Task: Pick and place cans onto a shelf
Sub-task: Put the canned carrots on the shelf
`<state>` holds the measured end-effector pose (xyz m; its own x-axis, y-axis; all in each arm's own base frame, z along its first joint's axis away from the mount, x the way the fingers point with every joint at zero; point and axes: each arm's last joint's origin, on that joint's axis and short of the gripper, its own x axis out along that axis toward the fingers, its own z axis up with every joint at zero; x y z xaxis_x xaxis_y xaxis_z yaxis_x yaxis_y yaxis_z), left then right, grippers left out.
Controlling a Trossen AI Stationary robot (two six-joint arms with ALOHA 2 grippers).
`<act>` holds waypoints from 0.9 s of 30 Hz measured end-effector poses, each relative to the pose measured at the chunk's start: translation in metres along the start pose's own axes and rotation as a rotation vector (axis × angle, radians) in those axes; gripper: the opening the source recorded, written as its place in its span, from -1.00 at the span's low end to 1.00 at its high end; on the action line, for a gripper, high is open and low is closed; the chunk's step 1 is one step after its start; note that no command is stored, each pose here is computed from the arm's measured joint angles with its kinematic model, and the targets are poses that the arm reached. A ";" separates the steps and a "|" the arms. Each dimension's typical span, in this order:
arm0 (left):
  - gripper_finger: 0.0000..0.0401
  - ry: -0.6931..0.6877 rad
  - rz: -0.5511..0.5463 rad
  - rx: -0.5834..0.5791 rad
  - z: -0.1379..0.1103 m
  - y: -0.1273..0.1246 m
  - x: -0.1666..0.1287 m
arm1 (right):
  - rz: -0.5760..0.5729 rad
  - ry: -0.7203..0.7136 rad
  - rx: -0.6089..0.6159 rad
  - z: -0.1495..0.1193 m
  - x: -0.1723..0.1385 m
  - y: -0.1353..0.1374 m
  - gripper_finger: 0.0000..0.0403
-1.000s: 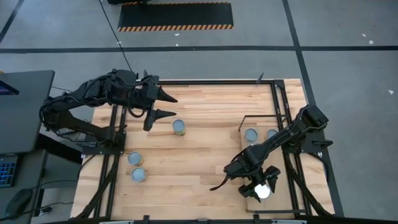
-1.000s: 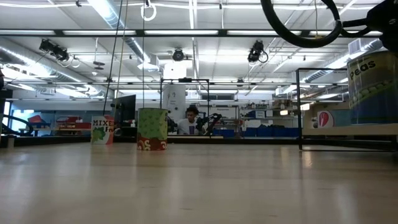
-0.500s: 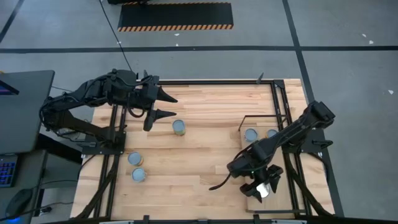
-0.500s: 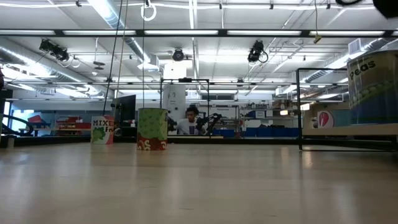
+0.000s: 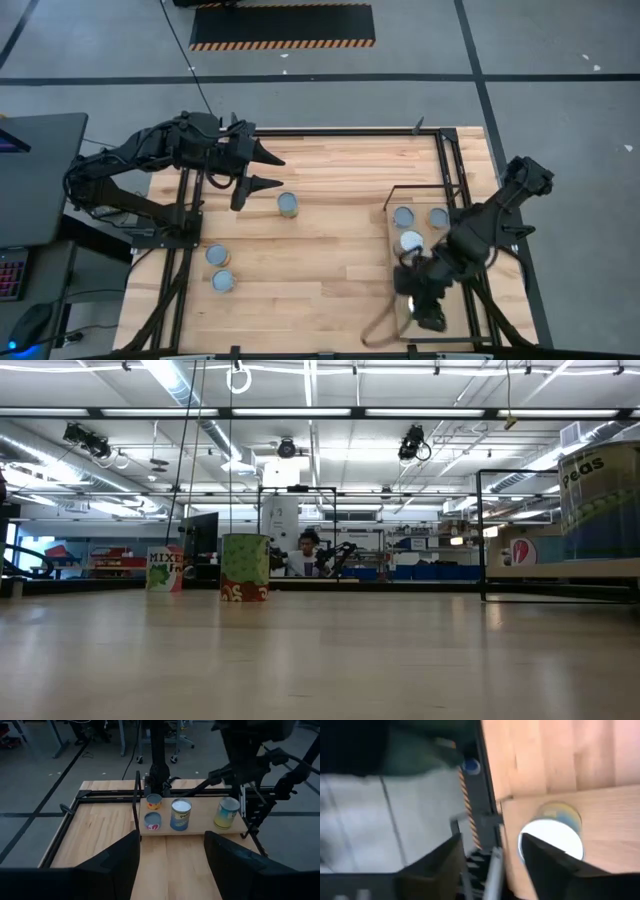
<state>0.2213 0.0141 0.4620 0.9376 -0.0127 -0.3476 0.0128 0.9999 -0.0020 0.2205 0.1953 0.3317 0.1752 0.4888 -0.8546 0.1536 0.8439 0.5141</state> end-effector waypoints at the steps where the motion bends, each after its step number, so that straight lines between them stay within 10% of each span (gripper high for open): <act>1: 0.13 0.000 0.000 -0.011 0.000 0.000 0.000 | -0.016 0.020 -0.047 -0.003 0.005 0.001 -0.13; 9: 0.13 -0.002 0.000 -0.104 0.000 0.000 0.000 | -0.207 0.021 -0.165 -0.013 0.033 -0.007 -0.95; 27: 0.13 -0.003 0.000 -0.200 0.000 0.000 0.000 | -0.257 -0.002 -0.385 -0.025 0.060 -0.015 -0.99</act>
<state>0.2215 0.0141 0.4623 0.9387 -0.0128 -0.3444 -0.0560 0.9804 -0.1889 0.2042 0.2171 0.2711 0.1805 0.2532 -0.9504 -0.1799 0.9585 0.2212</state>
